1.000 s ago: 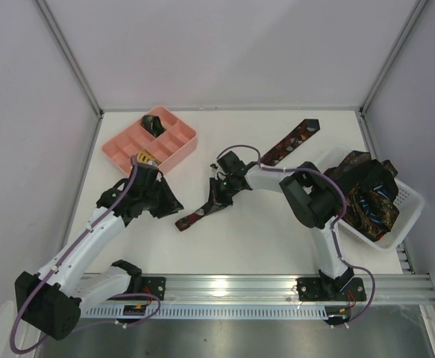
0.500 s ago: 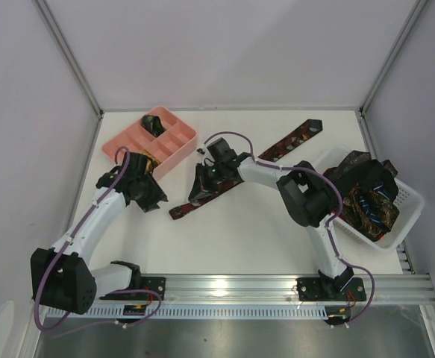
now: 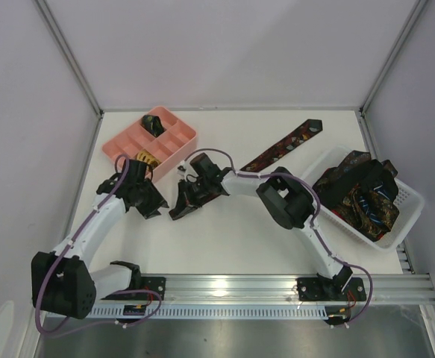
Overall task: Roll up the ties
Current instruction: Roll the tie
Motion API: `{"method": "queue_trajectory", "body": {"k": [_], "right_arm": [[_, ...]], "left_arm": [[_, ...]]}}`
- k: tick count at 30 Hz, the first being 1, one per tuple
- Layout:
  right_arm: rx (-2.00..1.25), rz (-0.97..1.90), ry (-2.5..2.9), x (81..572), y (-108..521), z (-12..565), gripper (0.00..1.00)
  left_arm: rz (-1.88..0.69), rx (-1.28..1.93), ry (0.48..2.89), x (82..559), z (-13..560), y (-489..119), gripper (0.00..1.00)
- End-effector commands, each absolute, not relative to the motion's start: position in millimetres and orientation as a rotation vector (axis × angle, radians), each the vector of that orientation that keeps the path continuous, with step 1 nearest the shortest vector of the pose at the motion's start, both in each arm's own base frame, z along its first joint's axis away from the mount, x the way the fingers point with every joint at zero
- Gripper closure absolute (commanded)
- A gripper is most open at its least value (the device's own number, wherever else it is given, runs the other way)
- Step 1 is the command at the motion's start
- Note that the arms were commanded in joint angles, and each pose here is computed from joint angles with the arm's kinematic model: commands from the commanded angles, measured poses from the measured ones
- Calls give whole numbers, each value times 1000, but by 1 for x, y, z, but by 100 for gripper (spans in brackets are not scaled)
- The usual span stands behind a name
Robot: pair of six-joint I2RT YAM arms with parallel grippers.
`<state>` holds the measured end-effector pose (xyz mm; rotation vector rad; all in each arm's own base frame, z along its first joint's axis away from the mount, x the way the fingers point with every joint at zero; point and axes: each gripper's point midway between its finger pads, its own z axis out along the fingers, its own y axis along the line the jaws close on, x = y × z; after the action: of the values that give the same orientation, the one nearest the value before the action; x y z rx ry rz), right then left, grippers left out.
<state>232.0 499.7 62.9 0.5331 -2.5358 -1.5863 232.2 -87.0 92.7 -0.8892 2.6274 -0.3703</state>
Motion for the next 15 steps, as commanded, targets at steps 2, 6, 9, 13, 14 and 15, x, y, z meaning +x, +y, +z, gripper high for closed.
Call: {"method": "queue_trajectory", "body": {"k": [2,6,9,13,14,15], "right_arm": [[509,-1594,-2501,238,511,39,100],[539,-1591,-2498,240,515,34,100],[537,-1616,-2487,242,513,44,100],[580,-1670,-2495,245,507,78,100],[580,-1677,-2494,245,504,83,100],[585,-1697,-2498,246,500,94,100]], "left_arm": [[-416,-912,2581,235,103,-88,56],[-414,-906,2584,235,102,-87,56],[-414,-905,2579,236,103,-87,56],[-413,-895,2576,238,103,-87,56],[-416,-894,2572,238,104,-87,56],[-413,-895,2573,238,103,-87,56]]}}
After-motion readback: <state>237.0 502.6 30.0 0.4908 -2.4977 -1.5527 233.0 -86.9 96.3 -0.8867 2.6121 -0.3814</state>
